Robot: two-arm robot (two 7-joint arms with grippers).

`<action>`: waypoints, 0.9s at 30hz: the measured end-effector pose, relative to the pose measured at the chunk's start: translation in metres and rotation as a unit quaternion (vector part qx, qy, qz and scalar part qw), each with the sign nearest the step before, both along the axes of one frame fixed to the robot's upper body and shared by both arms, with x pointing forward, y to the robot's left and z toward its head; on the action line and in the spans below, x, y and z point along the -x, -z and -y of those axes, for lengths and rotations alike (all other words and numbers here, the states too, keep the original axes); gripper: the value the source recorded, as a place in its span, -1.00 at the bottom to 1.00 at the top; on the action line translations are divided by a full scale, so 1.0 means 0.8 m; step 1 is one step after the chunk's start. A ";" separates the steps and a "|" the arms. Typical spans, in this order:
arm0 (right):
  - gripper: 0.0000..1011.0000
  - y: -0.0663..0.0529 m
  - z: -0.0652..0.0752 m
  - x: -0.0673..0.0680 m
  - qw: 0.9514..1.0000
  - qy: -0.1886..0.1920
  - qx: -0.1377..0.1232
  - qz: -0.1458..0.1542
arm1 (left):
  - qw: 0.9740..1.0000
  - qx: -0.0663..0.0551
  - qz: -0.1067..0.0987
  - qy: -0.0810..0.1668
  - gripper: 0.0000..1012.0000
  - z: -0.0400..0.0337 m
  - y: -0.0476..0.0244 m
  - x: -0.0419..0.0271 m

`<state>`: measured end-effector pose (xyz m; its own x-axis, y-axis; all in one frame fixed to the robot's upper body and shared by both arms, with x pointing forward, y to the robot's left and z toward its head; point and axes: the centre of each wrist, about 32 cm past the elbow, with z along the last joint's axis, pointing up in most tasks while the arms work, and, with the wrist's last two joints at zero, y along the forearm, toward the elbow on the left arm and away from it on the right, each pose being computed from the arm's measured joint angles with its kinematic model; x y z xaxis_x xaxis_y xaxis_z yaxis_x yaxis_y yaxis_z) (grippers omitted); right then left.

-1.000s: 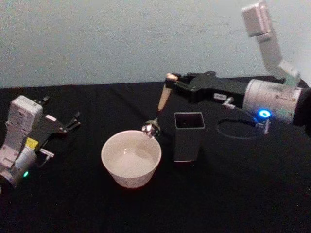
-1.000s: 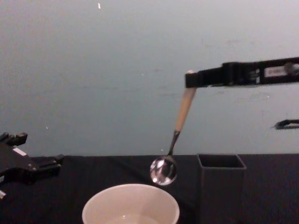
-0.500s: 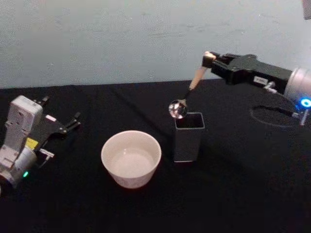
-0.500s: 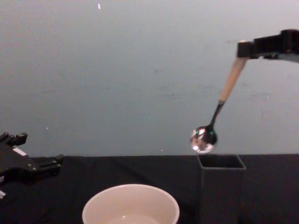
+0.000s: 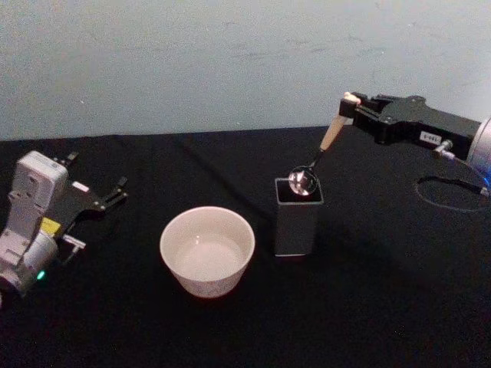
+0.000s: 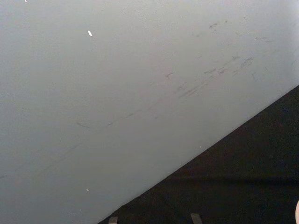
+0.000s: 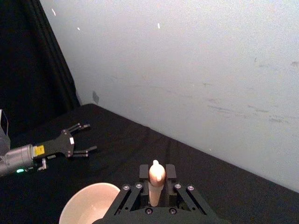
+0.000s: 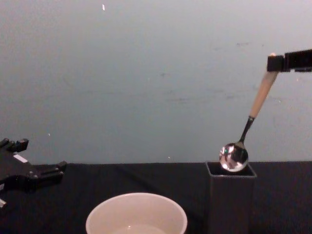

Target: Pick up the stirring spoon with one hand, stir inside the cup, then place it back in its original position.

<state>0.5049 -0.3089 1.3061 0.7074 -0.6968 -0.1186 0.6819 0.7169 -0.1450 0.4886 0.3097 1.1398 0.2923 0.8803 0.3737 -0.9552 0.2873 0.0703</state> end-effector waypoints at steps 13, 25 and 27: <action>-0.58 0.020 -0.013 -0.006 1.000 0.003 0.019 -0.011 | 1.000 0.000 0.000 0.000 0.98 0.0000 0.0000 0.0000; -0.58 0.041 -0.021 -0.008 0.999 -0.001 0.043 -0.033 | 1.000 0.000 0.000 0.000 0.98 0.0000 0.0000 0.0000; -0.58 0.045 -0.023 -0.009 0.998 -0.001 0.047 -0.037 | 1.000 0.000 0.000 0.000 0.98 0.0000 0.0000 0.0000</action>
<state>0.5125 -0.2908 1.2701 0.7004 -0.7059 -0.1055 0.6653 0.6992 -0.2617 0.4886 0.3097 1.1398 0.2923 0.8803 0.3738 -0.9553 0.2873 0.0703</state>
